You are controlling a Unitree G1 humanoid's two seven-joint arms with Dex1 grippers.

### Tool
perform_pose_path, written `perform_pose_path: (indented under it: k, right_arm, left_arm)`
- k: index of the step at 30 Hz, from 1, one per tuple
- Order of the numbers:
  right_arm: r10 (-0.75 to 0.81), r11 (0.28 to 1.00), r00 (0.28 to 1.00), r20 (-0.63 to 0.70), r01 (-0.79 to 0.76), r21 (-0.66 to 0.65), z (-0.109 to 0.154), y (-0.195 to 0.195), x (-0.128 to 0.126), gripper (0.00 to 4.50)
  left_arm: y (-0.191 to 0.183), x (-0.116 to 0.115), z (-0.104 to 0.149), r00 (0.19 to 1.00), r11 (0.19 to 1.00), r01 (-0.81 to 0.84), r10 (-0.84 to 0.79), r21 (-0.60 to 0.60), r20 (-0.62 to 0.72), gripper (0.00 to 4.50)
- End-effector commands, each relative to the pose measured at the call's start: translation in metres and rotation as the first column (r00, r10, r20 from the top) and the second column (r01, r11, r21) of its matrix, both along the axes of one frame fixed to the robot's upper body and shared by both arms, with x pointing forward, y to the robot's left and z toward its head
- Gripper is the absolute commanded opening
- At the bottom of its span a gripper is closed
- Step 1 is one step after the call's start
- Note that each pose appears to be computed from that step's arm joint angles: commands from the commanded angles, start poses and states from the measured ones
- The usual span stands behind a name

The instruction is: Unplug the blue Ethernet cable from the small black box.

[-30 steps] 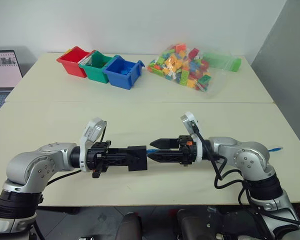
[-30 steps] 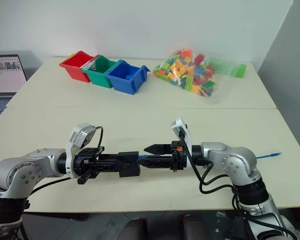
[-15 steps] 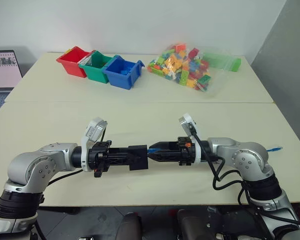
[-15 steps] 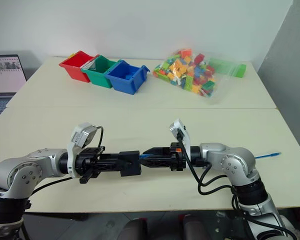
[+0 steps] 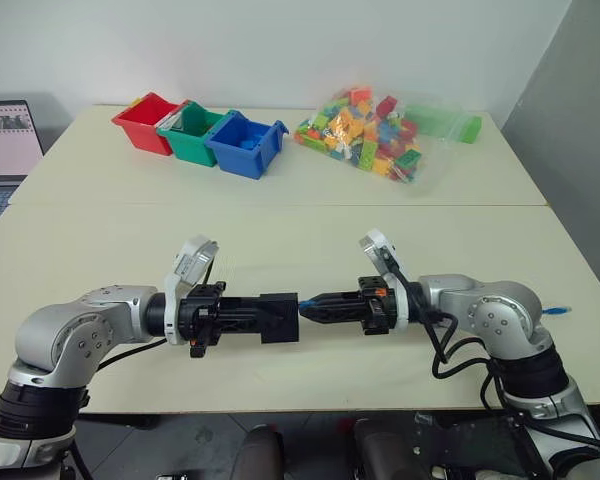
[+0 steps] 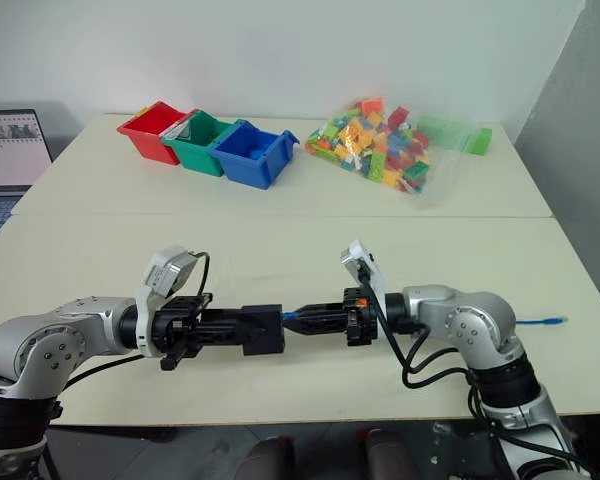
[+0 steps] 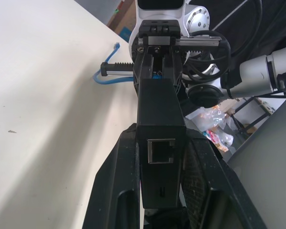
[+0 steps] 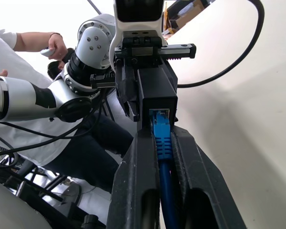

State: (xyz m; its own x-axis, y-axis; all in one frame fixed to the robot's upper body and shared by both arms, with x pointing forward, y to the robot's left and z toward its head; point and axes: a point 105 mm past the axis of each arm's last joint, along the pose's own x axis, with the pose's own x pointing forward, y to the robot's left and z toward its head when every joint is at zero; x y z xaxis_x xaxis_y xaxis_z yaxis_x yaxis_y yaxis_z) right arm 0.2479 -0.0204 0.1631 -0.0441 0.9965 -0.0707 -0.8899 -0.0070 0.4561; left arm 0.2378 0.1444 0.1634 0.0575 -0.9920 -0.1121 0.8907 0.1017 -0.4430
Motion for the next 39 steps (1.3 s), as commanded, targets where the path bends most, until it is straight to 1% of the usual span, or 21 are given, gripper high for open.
perform_pose_path:
  k: [1,5,8,16,19,21,22,24,25,26,27,28,30,32,35,37,39]
  right_arm:
    - [0.040,0.999,0.999,-0.006,-0.040,0.018,0.006,0.001,-0.005,0.03]
    - [0.039,0.999,0.999,-0.038,-0.039,-0.001,0.001,-0.003,-0.007,0.03]
    - [0.010,0.999,0.998,-0.060,-0.012,-0.037,-0.007,-0.015,-0.004,0.03]
    - [-0.056,0.994,0.997,-0.060,0.050,-0.094,-0.016,-0.037,0.002,0.03]
    - [-0.116,0.989,0.993,-0.029,0.113,-0.090,-0.016,-0.042,0.012,0.03]
    - [-0.200,0.975,0.979,0.035,0.203,-0.089,-0.016,-0.044,0.029,0.03]
    - [-0.263,0.958,0.960,0.095,0.272,-0.093,-0.017,-0.047,0.042,0.03]
    - [-0.390,0.905,0.893,0.225,0.417,-0.084,-0.017,-0.052,0.072,0.03]
    - [-0.470,0.858,0.833,0.292,0.509,-0.072,-0.015,-0.056,0.091,0.03]
    - [-0.520,0.820,0.784,0.339,0.570,-0.059,-0.014,-0.060,0.104,0.03]
    - [-0.558,0.767,0.714,0.424,0.638,-0.065,-0.017,-0.065,0.119,0.03]
    - [-0.569,0.727,0.662,0.488,0.682,-0.077,-0.022,-0.069,0.131,0.03]
    - [-0.562,0.682,0.605,0.564,0.725,-0.098,-0.031,-0.074,0.143,0.03]
    - [-0.562,0.634,0.556,0.613,0.765,-0.113,-0.039,-0.079,0.155,0.03]
    - [-0.562,0.585,0.529,0.636,0.798,-0.147,-0.053,-0.086,0.165,0.03]
    - [-0.571,0.570,0.532,0.625,0.805,-0.165,-0.059,-0.092,0.167,0.73]
    - [-0.577,0.597,0.552,0.602,0.788,-0.150,-0.056,-0.093,0.164,1.21]
  left_arm:
    - [-0.004,-0.005,0.008,0.998,0.999,0.034,-0.034,0.004,0.048,0.79]
    - [-0.003,-0.005,0.008,0.998,1.000,0.030,-0.030,0.005,0.048,0.79]
    - [0.000,-0.004,0.009,0.999,1.000,0.010,-0.010,0.007,0.046,0.79]
    - [0.006,-0.002,0.011,0.999,1.000,-0.031,0.031,0.002,0.037,0.79]
    - [0.008,-0.001,0.011,0.998,0.999,-0.047,0.047,0.002,0.038,0.79]
    - [0.010,0.000,0.010,0.997,0.998,-0.060,0.060,0.011,0.044,0.79]
    - [0.011,0.000,0.009,0.997,0.997,-0.071,0.070,0.015,0.044,0.79]
    - [0.015,0.002,0.007,0.993,0.994,-0.112,0.111,0.019,0.049,0.79]
    - [0.016,0.003,0.006,0.991,0.991,-0.129,0.128,0.019,0.049,0.79]
    - [0.017,0.003,0.005,0.989,0.990,-0.142,0.141,0.021,0.051,0.79]
    - [0.017,0.004,0.003,0.986,0.987,-0.162,0.160,0.024,0.051,0.79]
    - [0.018,0.005,0.001,0.983,0.984,-0.177,0.175,0.031,0.052,0.79]
    - [0.018,0.007,-0.002,0.979,0.979,-0.197,0.194,0.044,0.060,0.79]
    - [0.019,0.008,-0.005,0.976,0.976,-0.209,0.204,0.056,0.073,0.79]
    - [0.020,0.011,-0.005,0.967,0.969,-0.242,0.237,0.049,0.089,0.79]
    - [0.023,0.017,-0.007,0.953,0.956,-0.289,0.282,0.052,0.110,0.79]
    - [0.030,0.029,-0.010,0.920,0.924,-0.378,0.367,0.056,0.139,0.79]
